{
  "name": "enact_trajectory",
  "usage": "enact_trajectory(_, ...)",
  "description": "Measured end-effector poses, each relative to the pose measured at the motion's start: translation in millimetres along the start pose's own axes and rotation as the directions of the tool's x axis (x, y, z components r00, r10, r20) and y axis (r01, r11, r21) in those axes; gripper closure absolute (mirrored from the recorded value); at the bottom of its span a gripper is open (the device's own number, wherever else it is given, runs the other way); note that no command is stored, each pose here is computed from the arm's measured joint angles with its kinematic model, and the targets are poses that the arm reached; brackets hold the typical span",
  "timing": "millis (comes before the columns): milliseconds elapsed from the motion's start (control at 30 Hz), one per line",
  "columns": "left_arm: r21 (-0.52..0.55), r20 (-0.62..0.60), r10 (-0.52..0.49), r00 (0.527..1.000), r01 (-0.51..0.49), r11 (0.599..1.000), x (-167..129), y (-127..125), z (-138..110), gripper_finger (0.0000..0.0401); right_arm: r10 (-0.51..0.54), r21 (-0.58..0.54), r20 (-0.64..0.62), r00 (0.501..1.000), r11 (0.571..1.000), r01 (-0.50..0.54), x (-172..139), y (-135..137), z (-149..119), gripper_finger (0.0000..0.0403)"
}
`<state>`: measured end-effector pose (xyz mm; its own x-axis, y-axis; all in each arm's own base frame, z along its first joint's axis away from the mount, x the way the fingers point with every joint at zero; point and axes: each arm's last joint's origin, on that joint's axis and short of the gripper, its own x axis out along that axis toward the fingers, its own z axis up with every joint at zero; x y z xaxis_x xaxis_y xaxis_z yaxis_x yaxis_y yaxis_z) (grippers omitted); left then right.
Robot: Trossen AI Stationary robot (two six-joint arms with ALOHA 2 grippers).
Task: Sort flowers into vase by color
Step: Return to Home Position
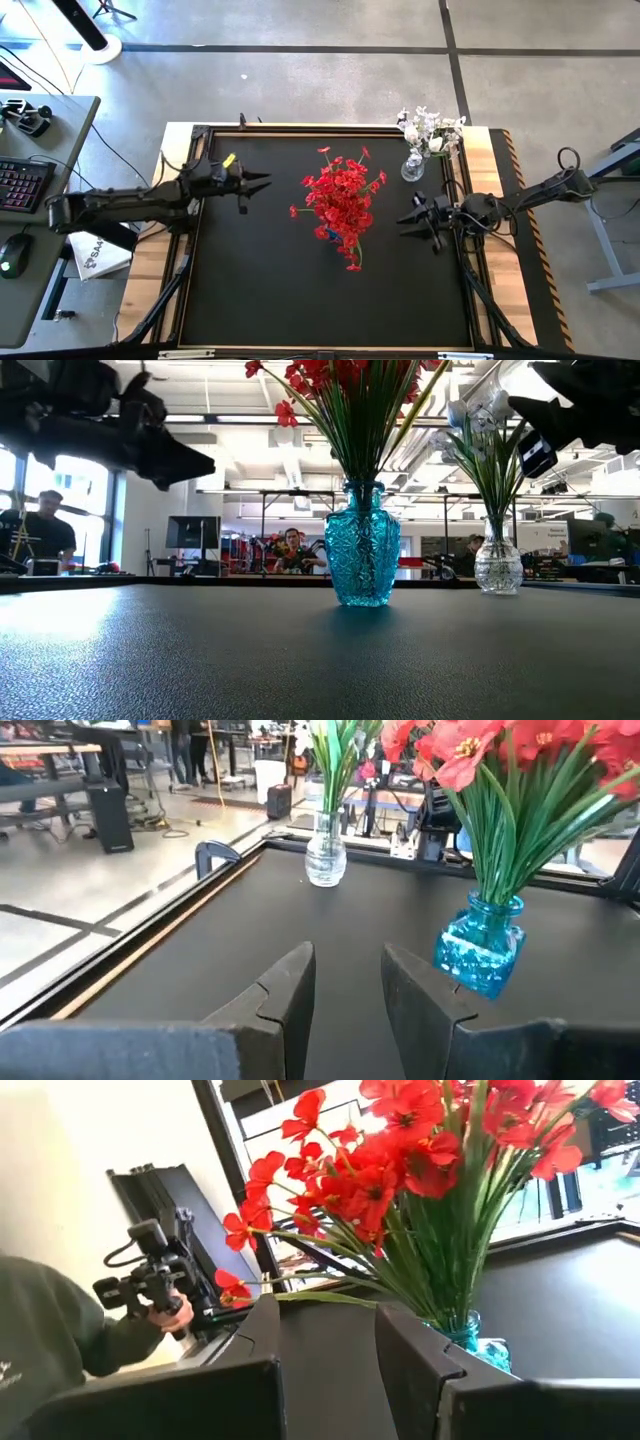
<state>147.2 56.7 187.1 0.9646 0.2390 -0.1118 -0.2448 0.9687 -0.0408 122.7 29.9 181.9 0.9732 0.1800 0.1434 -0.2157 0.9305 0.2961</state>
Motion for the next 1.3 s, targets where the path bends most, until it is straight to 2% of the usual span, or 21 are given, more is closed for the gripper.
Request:
enact_trajectory(200, 0.009, 0.051, 0.024, 0.998, -0.025, 1.000, -17.1, 1.1, -4.5, 0.0298, -0.034, -0.002, 0.010, 0.999, 0.999, 0.034, 0.0, -1.0, 0.1, 0.0325)
enact_trajectory(567, -0.015, -0.049, 0.065, 0.997, -0.066, 0.998, -34.7, 6.9, -17.2, 0.0298, -0.039, -0.006, 0.010, 0.999, 0.999, 0.039, 0.0, -1.2, 0.0, 0.0325)
enact_trajectory(833, -0.058, 0.038, -0.023, 0.999, 0.026, 0.998, -45.1, -1.1, -9.7, 0.0300, -0.104, -0.005, 0.028, 0.994, 0.995, 0.104, -0.2, -3.1, 0.4, 0.0325)
enact_trajectory(1067, -0.044, 0.159, -0.071, 0.985, 0.079, 0.996, -47.9, -16.8, -19.9, 0.0337, -0.182, -0.008, 0.028, 0.983, 0.983, 0.182, -0.5, -5.9, -1.1, 0.0325)
enact_trajectory(1233, -0.009, 0.143, -0.084, 0.986, 0.086, 0.996, -49.5, -25.9, -21.9, 0.0371, -0.181, -0.004, 0.027, 0.983, 0.983, 0.181, -0.5, -5.8, -1.2, 0.0325)
enact_trajectory(1300, 0.018, 0.118, -0.070, 0.991, 0.068, 0.998, -49.4, -27.7, -24.5, 0.0382, -0.181, 0.036, 0.028, 0.983, 0.983, 0.180, -0.5, -5.8, -1.1, 0.0325)
